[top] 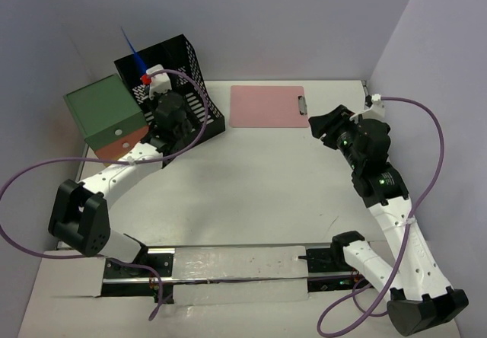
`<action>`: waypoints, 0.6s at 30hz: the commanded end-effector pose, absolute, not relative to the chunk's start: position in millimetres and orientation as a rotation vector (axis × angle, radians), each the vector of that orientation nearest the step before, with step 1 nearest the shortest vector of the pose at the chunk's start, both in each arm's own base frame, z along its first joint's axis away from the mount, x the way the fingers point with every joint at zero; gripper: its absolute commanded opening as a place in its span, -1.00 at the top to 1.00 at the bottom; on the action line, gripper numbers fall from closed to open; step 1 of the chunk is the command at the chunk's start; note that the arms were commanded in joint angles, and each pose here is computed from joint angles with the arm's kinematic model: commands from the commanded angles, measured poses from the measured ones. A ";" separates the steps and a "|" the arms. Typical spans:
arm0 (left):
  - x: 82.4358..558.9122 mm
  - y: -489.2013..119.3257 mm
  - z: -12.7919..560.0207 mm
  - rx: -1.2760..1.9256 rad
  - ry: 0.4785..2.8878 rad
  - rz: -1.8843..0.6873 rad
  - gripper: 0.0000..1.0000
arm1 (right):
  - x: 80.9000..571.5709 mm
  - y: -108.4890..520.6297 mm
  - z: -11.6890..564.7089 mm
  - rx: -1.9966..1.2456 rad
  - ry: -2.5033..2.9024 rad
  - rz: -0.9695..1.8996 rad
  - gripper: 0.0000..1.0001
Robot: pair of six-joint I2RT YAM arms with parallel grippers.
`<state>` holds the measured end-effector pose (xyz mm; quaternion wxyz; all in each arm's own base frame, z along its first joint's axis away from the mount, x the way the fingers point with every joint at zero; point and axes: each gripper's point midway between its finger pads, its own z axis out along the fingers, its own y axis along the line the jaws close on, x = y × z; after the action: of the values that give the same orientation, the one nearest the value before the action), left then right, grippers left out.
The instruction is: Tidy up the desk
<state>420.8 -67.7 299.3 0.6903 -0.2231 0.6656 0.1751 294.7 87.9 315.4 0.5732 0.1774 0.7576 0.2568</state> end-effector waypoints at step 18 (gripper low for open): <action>418.4 -56.5 365.8 -0.394 1.203 0.362 1.00 | 278.2 86.1 350.0 0.372 1.705 0.616 -0.21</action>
<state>424.5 -61.7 319.3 0.7400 -0.1662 0.6215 0.1961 281.4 84.5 329.3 0.5844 0.1712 0.7499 0.2585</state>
